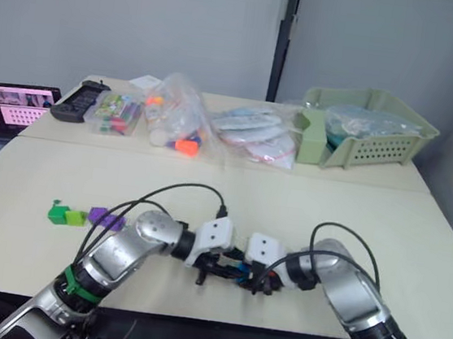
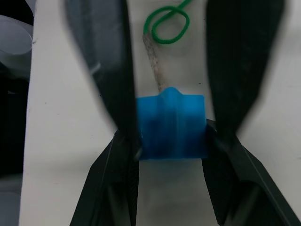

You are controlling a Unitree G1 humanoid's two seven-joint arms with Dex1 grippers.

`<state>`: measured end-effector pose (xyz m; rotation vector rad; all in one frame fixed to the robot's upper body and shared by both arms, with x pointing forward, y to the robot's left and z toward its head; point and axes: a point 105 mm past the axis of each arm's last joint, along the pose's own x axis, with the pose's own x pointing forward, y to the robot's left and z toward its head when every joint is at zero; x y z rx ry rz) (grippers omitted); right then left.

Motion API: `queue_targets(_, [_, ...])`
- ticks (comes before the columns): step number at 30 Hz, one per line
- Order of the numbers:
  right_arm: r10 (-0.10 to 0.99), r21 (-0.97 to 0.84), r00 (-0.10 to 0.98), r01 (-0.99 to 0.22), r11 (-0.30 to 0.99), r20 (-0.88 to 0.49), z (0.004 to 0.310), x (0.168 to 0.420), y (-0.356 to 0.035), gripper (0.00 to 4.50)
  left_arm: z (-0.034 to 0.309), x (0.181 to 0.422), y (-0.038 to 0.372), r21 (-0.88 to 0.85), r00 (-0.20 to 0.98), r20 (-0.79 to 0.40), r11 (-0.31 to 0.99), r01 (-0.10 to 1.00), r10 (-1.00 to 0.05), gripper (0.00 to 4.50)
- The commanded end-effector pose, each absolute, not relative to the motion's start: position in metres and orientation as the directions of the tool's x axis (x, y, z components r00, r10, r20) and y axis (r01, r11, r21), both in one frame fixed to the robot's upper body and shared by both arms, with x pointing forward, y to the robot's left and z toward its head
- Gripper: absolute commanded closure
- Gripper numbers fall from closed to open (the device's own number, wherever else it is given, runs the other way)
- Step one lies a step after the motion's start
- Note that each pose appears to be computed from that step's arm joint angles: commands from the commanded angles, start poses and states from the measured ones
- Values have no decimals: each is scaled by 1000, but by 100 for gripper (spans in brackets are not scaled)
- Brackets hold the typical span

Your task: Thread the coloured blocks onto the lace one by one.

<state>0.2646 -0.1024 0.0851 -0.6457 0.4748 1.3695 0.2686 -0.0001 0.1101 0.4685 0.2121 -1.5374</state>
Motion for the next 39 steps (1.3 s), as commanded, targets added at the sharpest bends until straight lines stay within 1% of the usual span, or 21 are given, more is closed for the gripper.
queue_targets(1, [744, -114, 112, -992, 49, -659, 80, 258, -99, 315, 121, 270, 3, 208, 48, -408, -42, 977, -912, 119])
queue_targets(3, [743, -114, 113, -992, 50, -659, 80, 258, -99, 315, 121, 270, 5, 204, 50, -415, -39, 978, -908, 47])
queue_targets(4, [742, -114, 114, -992, 51, -661, 80, 258, -99, 315, 120, 271, 8, 204, 57, -423, -34, 978, -905, 22])
queue_targets(13, [734, -114, 125, -991, 65, -668, 78, 259, -104, 315, 114, 275, 47, 194, 101, -491, 4, 981, -865, 22])
queue_targets(16, [733, -114, 128, -991, 69, -669, 78, 260, -105, 315, 110, 273, 50, 184, 100, -495, 9, 983, -863, 22])
queue_targets(20, [732, -114, 130, -991, 72, -669, 79, 260, -106, 315, 106, 271, 50, 160, 80, -507, -2, 987, -858, 134])
queue_targets(21, [732, -115, 131, -991, 72, -669, 79, 260, -106, 315, 105, 271, 50, 159, 78, -510, -5, 987, -857, 177])
queue_targets(22, [732, -115, 131, -991, 72, -669, 79, 260, -106, 315, 104, 271, 49, 160, 78, -510, -5, 987, -857, 196])
queue_targets(24, [732, -115, 132, -991, 74, -668, 79, 260, -106, 315, 103, 271, 47, 158, 74, -508, -9, 987, -858, 269])
queue_targets(26, [733, -115, 133, -991, 75, -667, 80, 260, -106, 315, 102, 270, 45, 155, 69, -510, -12, 988, -858, 328])
queue_targets(28, [734, -115, 134, -990, 76, -666, 80, 260, -106, 315, 100, 269, 44, 153, 65, -515, -17, 988, -855, 402])
queue_targets(29, [734, -115, 135, -990, 77, -666, 80, 260, -106, 315, 100, 269, 44, 153, 63, -517, -19, 988, -854, 430])
queue_targets(30, [734, -115, 136, -990, 78, -665, 81, 260, -106, 315, 99, 269, 43, 153, 60, -519, -23, 988, -852, 446])
queue_targets(33, [735, -115, 137, -990, 81, -664, 81, 260, -106, 315, 99, 269, 41, 153, 58, -520, -26, 988, -852, 446])
queue_targets(36, [733, -112, 135, -990, 81, -667, 80, 260, -106, 315, 101, 272, 42, 176, 79, -518, -16, 984, -852, 446])
queue_targets(38, [730, -108, 132, -991, 80, -671, 79, 259, -107, 315, 105, 273, 41, 186, 86, -501, -10, 982, -861, 446])
queue_targets(39, [728, -104, 129, -991, 79, -673, 78, 258, -107, 315, 109, 273, 41, 179, 81, -487, -8, 984, -869, 421])
